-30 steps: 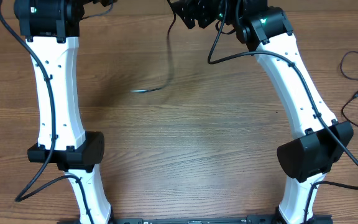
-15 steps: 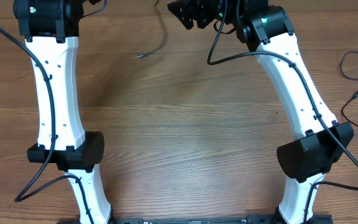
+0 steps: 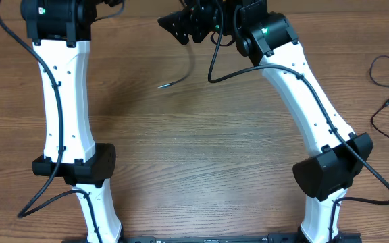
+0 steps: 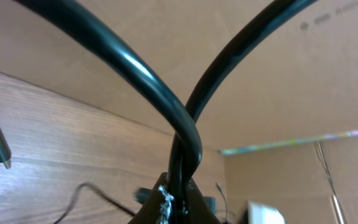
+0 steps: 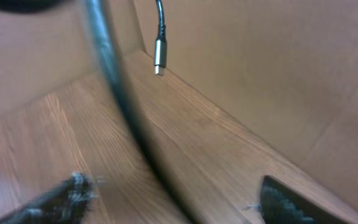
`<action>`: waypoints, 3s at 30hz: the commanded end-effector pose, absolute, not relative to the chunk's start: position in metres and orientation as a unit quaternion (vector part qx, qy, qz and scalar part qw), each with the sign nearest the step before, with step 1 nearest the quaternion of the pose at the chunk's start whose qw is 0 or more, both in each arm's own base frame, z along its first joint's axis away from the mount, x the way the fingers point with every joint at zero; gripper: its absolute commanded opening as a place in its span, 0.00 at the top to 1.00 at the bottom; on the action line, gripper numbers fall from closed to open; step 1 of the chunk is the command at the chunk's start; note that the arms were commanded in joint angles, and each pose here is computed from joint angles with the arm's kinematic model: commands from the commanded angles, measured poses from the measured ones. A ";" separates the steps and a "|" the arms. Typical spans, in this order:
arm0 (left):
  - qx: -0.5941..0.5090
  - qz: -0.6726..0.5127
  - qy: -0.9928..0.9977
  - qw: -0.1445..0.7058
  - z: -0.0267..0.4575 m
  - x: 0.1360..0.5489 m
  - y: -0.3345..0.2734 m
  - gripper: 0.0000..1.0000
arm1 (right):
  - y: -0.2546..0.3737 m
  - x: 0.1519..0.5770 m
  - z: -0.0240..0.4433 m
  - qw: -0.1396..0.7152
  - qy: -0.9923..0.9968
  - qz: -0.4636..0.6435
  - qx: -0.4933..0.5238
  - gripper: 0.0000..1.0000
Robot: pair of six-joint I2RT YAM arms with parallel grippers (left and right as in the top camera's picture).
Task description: Untangle cables
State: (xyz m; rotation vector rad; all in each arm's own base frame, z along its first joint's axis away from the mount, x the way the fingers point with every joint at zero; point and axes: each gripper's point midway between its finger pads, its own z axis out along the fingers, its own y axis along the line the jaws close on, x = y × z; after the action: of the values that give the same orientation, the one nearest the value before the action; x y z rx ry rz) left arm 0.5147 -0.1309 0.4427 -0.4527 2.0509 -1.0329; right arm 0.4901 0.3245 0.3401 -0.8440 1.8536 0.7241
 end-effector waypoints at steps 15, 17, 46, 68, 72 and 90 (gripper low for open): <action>-0.129 -0.428 0.792 0.415 0.464 0.511 -0.086 0.18 | 0.211 0.555 0.314 0.477 0.831 0.174 -0.227 0.96; -0.121 -0.436 0.786 0.421 0.469 0.512 -0.085 0.00 | 0.208 0.553 0.312 0.469 0.833 0.186 -0.229 0.96; 0.041 -0.150 0.851 0.502 0.419 0.532 -0.077 0.00 | 0.218 0.456 0.439 0.535 0.775 0.209 -0.263 0.96; 0.141 -0.475 0.820 0.286 0.315 0.537 -0.214 0.00 | 0.211 0.434 0.451 0.532 0.777 0.209 -0.263 0.96; 0.092 -0.512 0.823 0.229 0.303 0.535 -0.218 0.00 | 0.210 0.434 0.451 0.532 0.778 0.209 -0.263 0.96; -0.106 -0.560 0.820 0.054 0.248 0.550 -0.251 0.11 | 0.210 0.433 0.448 0.528 0.780 0.209 -0.262 0.96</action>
State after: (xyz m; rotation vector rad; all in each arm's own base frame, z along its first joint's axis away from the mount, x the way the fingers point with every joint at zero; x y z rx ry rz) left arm 0.5526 -0.2382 0.2556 -0.2158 2.4482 -1.6226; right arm 0.4339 0.2135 0.4399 -0.6391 1.8836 0.5088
